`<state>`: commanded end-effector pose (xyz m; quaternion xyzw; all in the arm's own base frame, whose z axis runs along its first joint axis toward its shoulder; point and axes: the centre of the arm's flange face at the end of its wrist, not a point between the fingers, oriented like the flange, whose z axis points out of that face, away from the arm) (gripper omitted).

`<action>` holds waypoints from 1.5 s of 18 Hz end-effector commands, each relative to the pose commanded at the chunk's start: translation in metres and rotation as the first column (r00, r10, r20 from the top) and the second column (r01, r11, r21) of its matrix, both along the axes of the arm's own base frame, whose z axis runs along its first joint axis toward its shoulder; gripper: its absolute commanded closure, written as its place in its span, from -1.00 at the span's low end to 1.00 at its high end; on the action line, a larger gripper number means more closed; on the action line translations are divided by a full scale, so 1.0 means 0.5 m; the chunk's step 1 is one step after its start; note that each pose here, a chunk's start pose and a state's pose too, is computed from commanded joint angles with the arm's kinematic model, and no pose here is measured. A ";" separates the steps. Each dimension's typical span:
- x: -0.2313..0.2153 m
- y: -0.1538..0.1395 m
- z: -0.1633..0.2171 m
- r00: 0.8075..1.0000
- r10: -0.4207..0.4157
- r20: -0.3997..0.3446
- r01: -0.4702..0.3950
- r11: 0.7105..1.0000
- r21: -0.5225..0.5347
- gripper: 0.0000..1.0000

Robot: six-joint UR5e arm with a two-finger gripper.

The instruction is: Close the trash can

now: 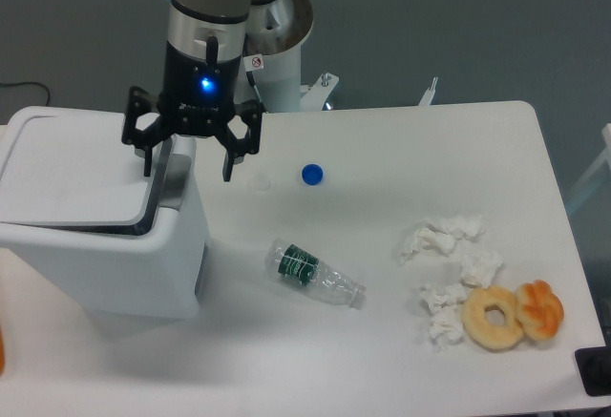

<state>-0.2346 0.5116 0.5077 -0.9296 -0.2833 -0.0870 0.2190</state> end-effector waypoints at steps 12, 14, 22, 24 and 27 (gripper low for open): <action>0.006 -0.002 -0.017 1.000 -0.003 0.011 0.003 1.000 -0.013 -1.00; 0.005 -0.001 -0.029 1.000 -0.004 0.018 0.005 1.000 -0.020 -1.00; 0.003 -0.006 -0.062 1.000 -0.016 0.022 0.017 0.999 -0.047 -1.00; -0.003 -0.009 -0.062 1.000 -0.011 0.023 0.012 0.999 -0.048 -1.00; -0.008 -0.013 -0.060 1.000 -0.011 0.019 0.012 0.999 -0.044 -1.00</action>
